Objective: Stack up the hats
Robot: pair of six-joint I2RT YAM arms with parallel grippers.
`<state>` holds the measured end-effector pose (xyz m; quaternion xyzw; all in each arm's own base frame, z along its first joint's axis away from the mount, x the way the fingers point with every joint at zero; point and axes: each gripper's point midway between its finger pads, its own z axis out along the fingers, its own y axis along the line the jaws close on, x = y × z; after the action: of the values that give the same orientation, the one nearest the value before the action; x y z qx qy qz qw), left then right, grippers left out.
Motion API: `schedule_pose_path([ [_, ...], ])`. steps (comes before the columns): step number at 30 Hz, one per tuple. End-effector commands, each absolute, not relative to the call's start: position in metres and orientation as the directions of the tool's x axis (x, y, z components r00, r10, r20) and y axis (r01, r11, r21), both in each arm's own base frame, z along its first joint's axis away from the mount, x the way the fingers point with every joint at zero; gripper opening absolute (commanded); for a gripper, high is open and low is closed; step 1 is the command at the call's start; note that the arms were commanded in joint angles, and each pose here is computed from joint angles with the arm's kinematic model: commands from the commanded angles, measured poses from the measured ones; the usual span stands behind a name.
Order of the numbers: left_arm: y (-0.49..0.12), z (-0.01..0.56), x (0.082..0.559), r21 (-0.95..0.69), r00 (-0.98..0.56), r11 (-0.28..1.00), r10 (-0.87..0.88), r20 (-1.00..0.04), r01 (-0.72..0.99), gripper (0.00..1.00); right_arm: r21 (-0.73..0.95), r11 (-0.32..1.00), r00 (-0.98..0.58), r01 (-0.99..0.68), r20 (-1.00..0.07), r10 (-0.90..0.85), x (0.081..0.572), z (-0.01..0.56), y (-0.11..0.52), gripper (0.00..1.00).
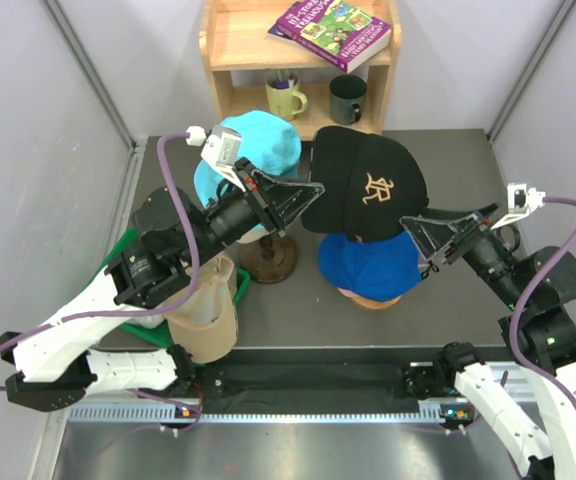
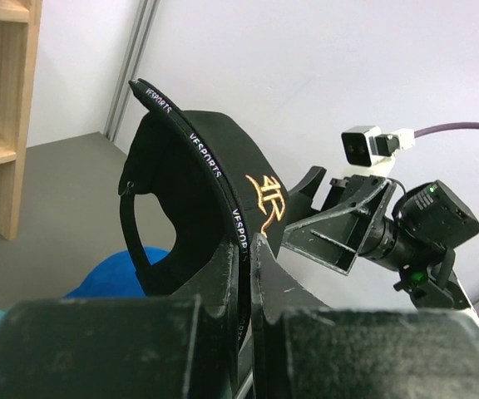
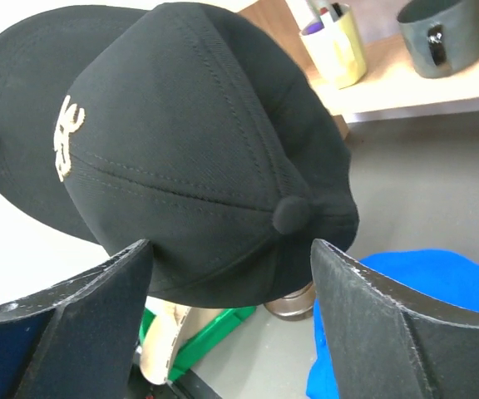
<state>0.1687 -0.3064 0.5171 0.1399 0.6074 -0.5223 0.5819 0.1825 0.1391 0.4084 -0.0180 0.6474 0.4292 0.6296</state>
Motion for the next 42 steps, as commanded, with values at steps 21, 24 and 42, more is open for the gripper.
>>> schedule_pose_path([
  [21, -0.327, 0.514, 0.167, -0.483, -0.310, 0.352, -0.446, -0.840, 0.802, 0.00, 0.363, 0.786, -0.132, -0.500, -0.929, 0.345, 0.176, 0.439, 0.115, 0.00],
  [24, -0.346, 0.495, 0.175, -0.481, -0.333, 0.360, -0.402, -0.853, 0.799, 0.00, 0.342, 0.829, -0.138, -0.443, -0.940, 0.313, 0.173, 0.437, 0.102, 0.00],
  [42, -0.337, 0.387, 0.182, -0.480, -0.469, 0.550, -0.173, -0.866, 0.683, 0.81, 0.304, 0.919, -0.415, -0.250, -0.892, 0.182, 0.191, 0.337, 0.087, 0.00],
])
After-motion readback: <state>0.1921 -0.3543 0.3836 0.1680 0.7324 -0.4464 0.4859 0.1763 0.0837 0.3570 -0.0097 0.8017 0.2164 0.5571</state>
